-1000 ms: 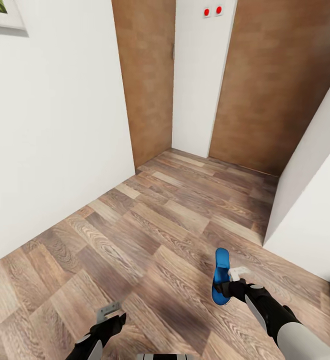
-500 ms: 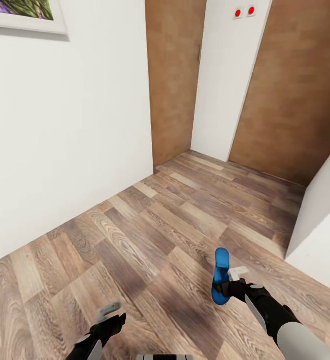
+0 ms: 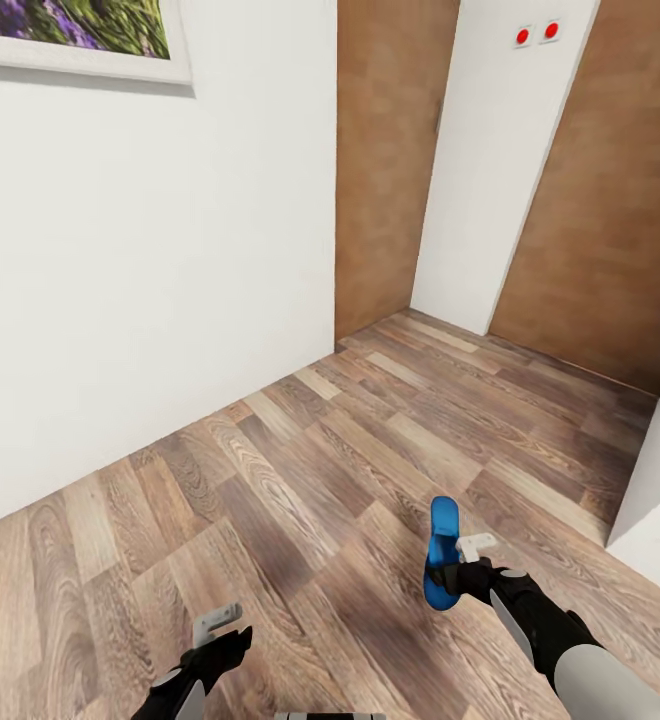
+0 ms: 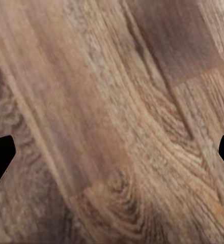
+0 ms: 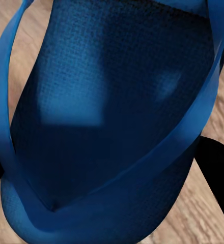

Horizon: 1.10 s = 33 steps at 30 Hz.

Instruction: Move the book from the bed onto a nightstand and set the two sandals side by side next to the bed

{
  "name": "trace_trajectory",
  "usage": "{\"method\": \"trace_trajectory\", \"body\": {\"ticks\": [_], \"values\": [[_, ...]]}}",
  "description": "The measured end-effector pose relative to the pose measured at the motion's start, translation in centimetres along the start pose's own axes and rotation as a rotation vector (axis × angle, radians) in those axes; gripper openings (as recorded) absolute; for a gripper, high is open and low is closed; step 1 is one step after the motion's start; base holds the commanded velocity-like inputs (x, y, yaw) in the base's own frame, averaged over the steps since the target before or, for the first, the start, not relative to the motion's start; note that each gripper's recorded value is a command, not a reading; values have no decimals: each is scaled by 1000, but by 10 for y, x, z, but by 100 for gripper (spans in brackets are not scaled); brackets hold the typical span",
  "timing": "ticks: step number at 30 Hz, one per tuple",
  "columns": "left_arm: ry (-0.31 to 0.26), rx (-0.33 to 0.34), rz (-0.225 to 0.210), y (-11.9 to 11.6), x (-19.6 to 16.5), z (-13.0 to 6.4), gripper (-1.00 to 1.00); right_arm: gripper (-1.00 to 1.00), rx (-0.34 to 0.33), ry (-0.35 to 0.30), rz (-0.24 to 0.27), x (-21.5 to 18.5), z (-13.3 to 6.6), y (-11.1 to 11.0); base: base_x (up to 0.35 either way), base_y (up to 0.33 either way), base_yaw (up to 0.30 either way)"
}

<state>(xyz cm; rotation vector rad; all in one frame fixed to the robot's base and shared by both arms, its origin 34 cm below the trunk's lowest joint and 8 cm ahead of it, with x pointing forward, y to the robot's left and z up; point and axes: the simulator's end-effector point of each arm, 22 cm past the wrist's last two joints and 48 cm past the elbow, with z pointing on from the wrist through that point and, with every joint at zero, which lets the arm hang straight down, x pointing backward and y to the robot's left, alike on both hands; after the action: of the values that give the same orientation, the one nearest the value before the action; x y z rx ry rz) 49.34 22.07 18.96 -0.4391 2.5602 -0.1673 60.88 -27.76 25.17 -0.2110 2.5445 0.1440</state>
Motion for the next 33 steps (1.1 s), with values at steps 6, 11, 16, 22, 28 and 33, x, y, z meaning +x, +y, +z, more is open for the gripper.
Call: {"method": "trace_trajectory", "body": {"ticks": [6,11,16,22,28,33], "values": [[-4,4,0,-1,-2,-1,100,-100,0,-5,0,-2,-1,0,0,0,104],[-7,8,0,-2,-4,-2,100,-100,-5,-10,1,-5,-3,1,0,0,-58],[-13,10,1,-3,-6,-3,100,-100,-3,-18,0,-9,-5,1,0,0,-34],[-4,11,0,-3,-2,-4,100,-100,3,-28,-1,-13,-8,-1,0,9,66],[-10,14,1,-5,-4,-6,100,-100,5,-36,-4,-18,-11,-1,0,132,152],[-15,16,1,-6,-7,-7,100,-100,6,-42,-4,-21,-13,-1,0,199,188]]}}
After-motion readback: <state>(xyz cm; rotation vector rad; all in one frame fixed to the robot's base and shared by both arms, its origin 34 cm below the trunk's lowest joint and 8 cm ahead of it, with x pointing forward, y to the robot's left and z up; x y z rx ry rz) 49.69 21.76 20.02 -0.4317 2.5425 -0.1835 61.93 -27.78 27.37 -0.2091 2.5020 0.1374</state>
